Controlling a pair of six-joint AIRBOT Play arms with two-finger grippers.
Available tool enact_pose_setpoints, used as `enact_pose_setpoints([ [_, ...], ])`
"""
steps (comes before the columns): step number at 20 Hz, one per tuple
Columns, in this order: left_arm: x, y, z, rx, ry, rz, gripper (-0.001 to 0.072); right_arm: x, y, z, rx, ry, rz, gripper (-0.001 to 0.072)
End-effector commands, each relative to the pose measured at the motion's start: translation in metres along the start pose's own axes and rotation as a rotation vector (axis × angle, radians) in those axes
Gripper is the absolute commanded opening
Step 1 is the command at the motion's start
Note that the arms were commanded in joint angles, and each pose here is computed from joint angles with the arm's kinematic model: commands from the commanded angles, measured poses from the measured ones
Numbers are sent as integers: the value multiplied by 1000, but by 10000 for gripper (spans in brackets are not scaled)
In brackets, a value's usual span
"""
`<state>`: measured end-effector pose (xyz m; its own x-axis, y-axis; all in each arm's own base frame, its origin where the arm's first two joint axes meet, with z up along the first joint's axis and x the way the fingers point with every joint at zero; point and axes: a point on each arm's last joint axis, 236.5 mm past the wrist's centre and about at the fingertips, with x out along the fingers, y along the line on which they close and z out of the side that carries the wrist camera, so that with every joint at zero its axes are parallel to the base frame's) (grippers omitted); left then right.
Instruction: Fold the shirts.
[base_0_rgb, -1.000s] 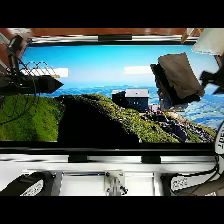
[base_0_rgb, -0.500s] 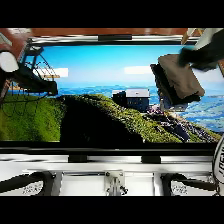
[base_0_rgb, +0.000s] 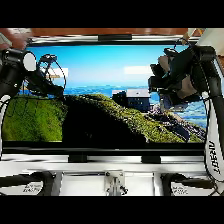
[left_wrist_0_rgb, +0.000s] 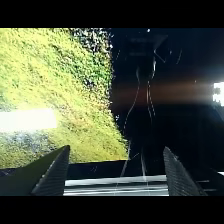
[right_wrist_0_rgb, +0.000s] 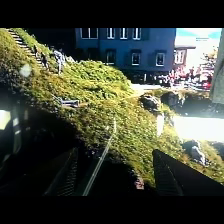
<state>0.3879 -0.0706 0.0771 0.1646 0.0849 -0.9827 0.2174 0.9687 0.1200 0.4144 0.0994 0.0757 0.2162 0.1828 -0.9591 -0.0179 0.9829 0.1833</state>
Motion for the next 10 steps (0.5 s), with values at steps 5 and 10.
enact_pose_setpoints([
  [5, 3, 0, -1, 2, 13, 3, 663, 4, 4, -3, -3, 15, 9, 601],
  [10, 7, -1, -1, 3, 23, 4, 664, 4, 4, -3, -3, 15, 9, 601],
])
